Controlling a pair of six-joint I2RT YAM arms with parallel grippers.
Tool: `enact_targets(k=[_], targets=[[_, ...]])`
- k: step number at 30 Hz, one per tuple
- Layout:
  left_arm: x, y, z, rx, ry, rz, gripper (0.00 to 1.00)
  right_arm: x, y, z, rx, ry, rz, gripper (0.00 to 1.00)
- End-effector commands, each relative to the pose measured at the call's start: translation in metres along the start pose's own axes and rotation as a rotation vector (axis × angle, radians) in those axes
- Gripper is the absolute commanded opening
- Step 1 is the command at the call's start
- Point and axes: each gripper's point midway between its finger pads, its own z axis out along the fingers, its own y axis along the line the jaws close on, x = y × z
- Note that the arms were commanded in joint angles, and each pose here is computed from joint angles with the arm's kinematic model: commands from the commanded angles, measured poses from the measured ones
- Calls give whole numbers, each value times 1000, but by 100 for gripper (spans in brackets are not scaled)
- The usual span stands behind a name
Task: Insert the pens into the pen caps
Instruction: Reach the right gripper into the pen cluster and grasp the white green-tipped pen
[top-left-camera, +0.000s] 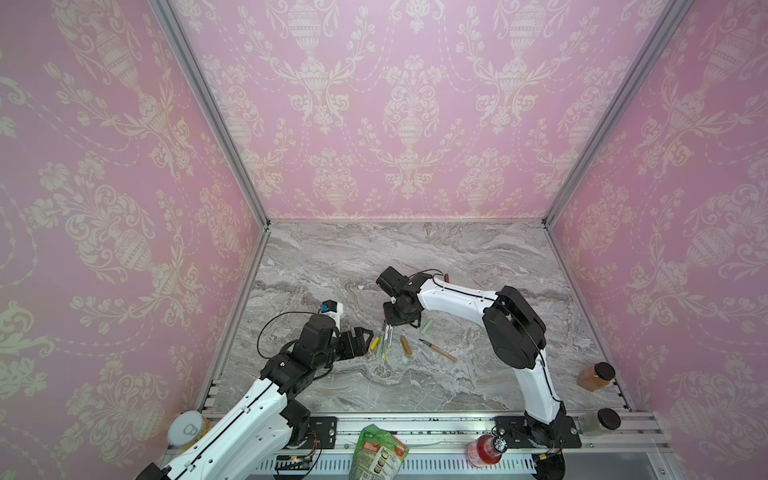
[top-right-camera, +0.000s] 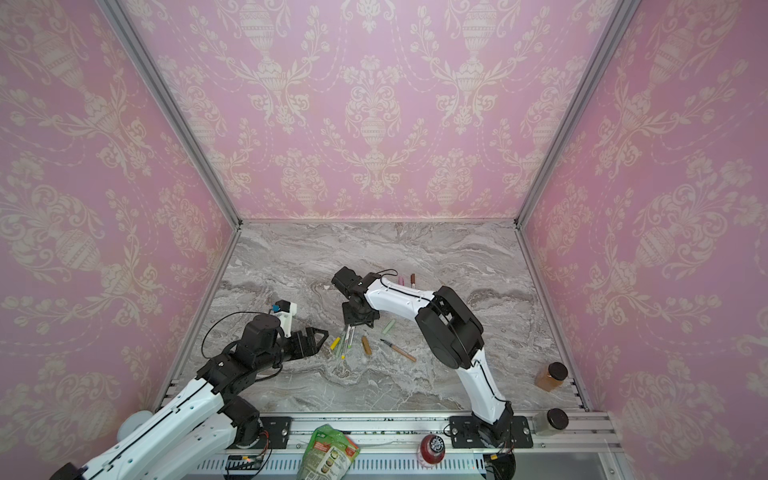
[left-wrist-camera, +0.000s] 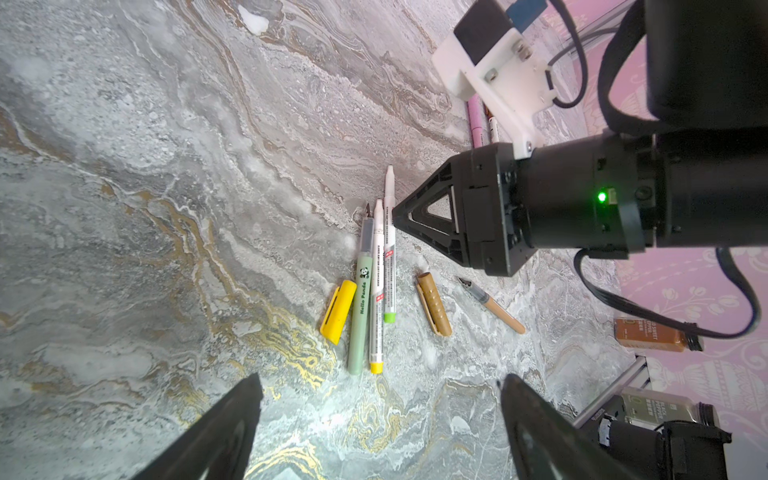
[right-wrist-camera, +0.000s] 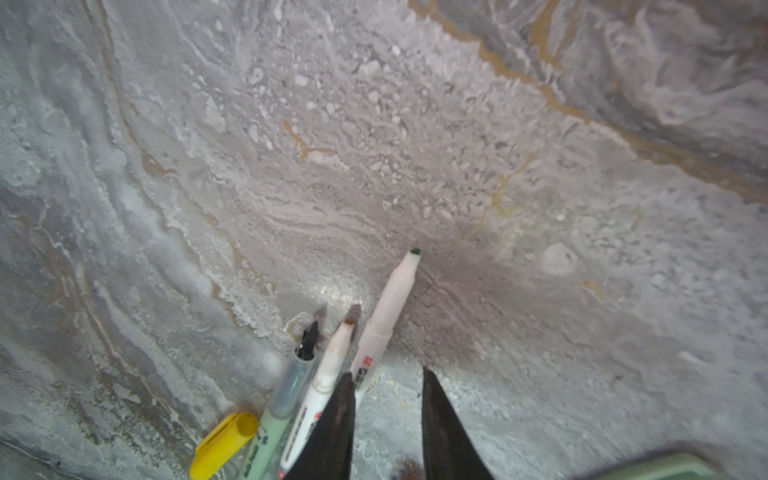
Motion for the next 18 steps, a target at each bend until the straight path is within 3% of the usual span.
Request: enact_targets(k=[1, 18], targets=[[4, 2, -1, 16, -4, -8, 94, -8, -5, -1, 49, -12, 16, 30], [12, 2, -12, 39, 2, -1, 95, -1, -30, 21, 170, 4, 2, 24]])
